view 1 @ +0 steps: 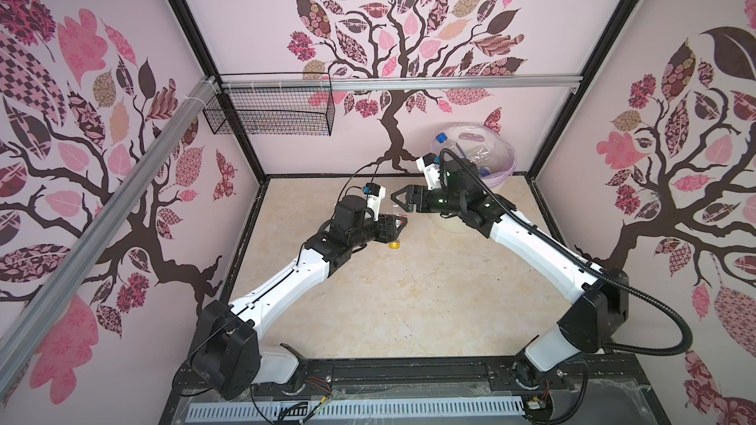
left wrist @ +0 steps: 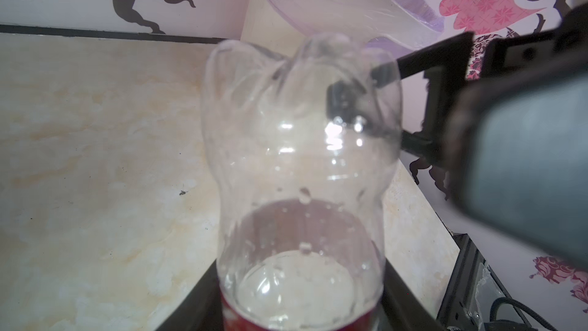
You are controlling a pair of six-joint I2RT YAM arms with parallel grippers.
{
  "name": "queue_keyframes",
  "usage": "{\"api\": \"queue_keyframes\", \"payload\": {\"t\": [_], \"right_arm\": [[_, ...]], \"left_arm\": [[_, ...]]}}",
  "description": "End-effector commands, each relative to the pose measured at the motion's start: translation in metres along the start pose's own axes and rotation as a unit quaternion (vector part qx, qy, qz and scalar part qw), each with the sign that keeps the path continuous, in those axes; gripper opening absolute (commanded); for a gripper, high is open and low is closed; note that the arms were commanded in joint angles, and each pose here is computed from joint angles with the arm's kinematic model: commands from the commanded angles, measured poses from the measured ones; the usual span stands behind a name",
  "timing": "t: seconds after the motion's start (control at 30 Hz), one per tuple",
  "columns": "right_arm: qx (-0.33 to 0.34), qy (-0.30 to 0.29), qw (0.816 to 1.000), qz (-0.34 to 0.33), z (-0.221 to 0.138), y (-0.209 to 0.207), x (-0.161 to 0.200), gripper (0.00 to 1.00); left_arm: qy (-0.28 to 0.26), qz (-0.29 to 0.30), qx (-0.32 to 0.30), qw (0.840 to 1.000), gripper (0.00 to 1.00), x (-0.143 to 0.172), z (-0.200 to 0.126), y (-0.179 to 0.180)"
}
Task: Throw the plastic bottles in the bin
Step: Throw the plastic bottle into the trash bin.
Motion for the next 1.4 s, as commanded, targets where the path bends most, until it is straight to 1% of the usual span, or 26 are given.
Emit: {"api": "queue_keyframes", "payload": {"t": [0.0,0.1,0.3,0.5,0.73,0.93,1.03,1.07,1.13,1.2,1.3,1.37], "right_arm": [[0.009,0.007,1.0,-0.001,0.01,-0.003,0.005,0.77],[0.012,0.009,1.0,0.001,0.013,-0.005,0.006,0.74],[0.012,0.005,1.0,-0.002,0.014,-0.004,0.004,0.58],[0.021,-0.008,1.0,-0.014,0.009,0.0,-0.001,0.5],[0.039,-0.027,0.998,-0.04,0.002,0.006,-0.015,0.48],[0.045,-0.053,0.997,-0.045,-0.008,0.01,-0.039,0.48],[0.059,-0.08,0.993,-0.059,-0.022,0.018,-0.059,0.48],[0.064,-0.095,0.991,-0.068,-0.03,0.024,-0.068,0.48],[0.077,-0.124,0.986,-0.082,-0.048,0.035,-0.084,0.48],[0.094,-0.164,0.976,-0.105,-0.071,0.051,-0.1,0.48],[0.125,-0.237,0.953,-0.144,-0.11,0.079,-0.118,0.49],[0.141,-0.292,0.931,-0.168,-0.141,0.099,-0.128,0.5]], "left_arm": [[-0.023,0.016,0.004,1.0,0.51,-0.01,-0.008,-0.008],[-0.024,0.017,0.007,1.0,0.51,-0.01,-0.01,-0.011],[-0.021,0.022,0.013,0.999,0.53,-0.008,-0.009,-0.019],[-0.021,0.019,0.01,1.0,0.58,-0.006,-0.011,-0.02],[-0.019,0.022,-0.004,1.0,0.71,-0.005,-0.021,-0.02],[-0.02,0.03,-0.024,0.999,0.87,-0.006,-0.033,-0.02],[-0.029,0.032,-0.028,0.999,0.97,-0.01,-0.04,-0.022],[-0.032,0.033,-0.028,0.999,0.98,-0.012,-0.042,-0.023],[-0.042,0.039,-0.029,0.998,0.98,-0.02,-0.048,-0.025],[-0.054,0.046,-0.027,0.997,0.98,-0.031,-0.054,-0.029],[-0.083,0.054,-0.019,0.995,0.98,-0.053,-0.064,-0.036],[-0.102,0.06,-0.01,0.993,0.98,-0.069,-0.07,-0.041]]}}
Point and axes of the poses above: each gripper's point midway between its finger pads, its own z axis out along the fingers, its own y axis along the line the jaws close on, x = y × z, the point moved 10 cm from there along -z, back along the fingers, and after that the axes turned 14 degrees about z, right-handed, at the moved point
